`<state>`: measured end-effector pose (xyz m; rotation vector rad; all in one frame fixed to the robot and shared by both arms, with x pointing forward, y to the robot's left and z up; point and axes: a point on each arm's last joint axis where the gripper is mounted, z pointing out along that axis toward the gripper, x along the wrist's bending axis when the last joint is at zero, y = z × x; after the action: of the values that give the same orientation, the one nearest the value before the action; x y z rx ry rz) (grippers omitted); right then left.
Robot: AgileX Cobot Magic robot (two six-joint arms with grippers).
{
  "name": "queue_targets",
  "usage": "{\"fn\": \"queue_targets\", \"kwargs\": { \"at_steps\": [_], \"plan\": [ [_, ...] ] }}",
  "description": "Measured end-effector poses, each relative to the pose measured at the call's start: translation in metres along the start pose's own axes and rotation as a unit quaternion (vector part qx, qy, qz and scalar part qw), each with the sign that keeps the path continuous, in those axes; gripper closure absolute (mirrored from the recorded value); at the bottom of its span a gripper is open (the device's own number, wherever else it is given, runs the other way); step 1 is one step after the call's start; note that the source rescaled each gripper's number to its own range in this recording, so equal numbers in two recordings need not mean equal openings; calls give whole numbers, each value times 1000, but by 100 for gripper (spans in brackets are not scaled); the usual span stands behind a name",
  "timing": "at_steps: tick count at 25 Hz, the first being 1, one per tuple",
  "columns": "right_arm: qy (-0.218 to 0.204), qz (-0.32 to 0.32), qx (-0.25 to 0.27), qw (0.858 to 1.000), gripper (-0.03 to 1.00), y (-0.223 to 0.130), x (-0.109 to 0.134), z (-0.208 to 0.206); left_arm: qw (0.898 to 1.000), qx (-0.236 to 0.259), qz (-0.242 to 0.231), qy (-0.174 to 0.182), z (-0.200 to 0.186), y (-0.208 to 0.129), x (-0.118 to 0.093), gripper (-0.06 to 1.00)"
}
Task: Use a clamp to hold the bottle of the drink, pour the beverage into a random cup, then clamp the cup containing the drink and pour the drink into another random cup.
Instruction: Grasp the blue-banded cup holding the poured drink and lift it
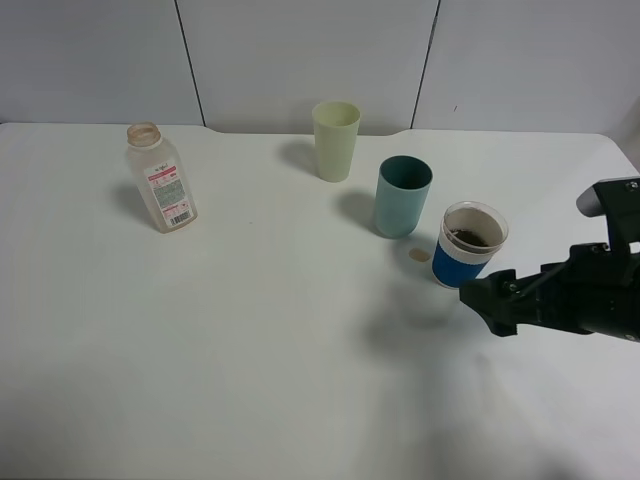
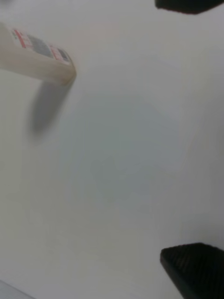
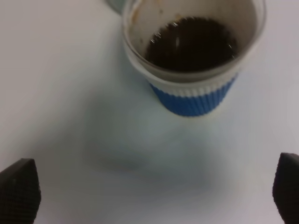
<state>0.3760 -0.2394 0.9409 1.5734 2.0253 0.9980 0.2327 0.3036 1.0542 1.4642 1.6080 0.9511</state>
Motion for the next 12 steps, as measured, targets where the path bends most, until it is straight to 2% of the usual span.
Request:
{"fn": "queue_targets", "kwargs": {
  "at_steps": [6,12],
  "plan": [
    [-22,33,3,999,-3,-12,-11,0,1000,0,0,0,0,0,0,-6],
    [-23,43,-26,998,-3,-19,-16,0,1000,0,0,0,0,0,0,-6]
  ]
}}
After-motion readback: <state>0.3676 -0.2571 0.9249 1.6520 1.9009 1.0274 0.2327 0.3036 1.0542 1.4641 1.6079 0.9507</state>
